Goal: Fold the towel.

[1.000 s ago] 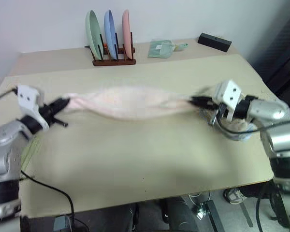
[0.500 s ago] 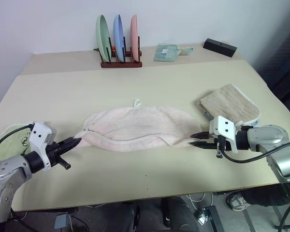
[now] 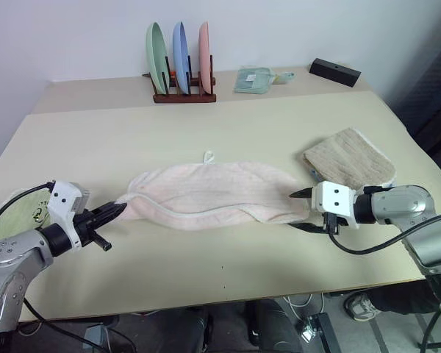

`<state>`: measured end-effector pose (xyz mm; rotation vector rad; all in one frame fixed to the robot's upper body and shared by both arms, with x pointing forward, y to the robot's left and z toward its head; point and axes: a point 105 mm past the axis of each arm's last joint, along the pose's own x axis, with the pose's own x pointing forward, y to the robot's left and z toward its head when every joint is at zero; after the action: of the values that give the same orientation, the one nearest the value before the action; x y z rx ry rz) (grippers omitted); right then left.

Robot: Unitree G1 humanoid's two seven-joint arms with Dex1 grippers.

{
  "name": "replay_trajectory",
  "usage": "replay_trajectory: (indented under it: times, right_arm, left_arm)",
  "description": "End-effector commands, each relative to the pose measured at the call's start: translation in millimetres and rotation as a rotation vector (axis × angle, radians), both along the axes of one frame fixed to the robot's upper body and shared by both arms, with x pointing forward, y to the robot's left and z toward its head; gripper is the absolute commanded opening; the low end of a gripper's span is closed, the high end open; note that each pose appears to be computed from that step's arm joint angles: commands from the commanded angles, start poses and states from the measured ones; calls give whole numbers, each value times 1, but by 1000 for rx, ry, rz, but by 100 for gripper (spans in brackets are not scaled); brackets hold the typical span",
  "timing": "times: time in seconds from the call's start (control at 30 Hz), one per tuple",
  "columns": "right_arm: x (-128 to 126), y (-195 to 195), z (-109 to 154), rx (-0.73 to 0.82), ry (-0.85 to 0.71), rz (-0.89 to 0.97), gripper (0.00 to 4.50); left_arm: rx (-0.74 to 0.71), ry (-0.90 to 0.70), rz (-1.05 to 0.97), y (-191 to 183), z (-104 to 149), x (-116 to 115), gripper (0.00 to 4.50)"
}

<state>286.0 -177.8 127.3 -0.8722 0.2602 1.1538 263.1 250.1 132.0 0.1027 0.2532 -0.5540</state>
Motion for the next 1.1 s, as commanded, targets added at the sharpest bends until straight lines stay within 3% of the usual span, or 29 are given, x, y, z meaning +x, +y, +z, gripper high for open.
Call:
replay_trajectory:
  times: [0.03,0.1,0.27,0.47,0.57,0.73,0.83,0.93,1.0,1.1]
  right_arm:
    - [0,9,6,-15,-62,40,319]
    - [0,11,5,-25,-67,49,259]
    - [3,13,16,-11,-103,44,3]
    - [-4,2,29,3,-58,30,3]
    - [0,1,51,76,-87,1,3]
    - [36,1,85,108,-274,-48,3]
    - [73,-3,112,91,-442,-111,3]
    - [115,-10,162,86,-674,-211,3]
    - [127,-10,197,109,-810,-243,3]
    - [131,-7,232,161,-926,-255,3]
  left_arm:
    - [13,-36,-18,-6,8,1,0]
    - [11,-35,-17,-6,8,1,0]
    - [12,-28,-13,-5,7,0,0]
    - [-5,15,-19,-1,7,-14,0]
    - [30,15,-24,9,12,-22,0]
    - [43,-186,109,28,53,22,0]
    - [73,-314,245,47,85,63,0]
    - [-33,-524,379,62,151,105,0]
    - [-68,-648,432,71,191,117,0]
    - [-55,-759,444,78,224,118,0]
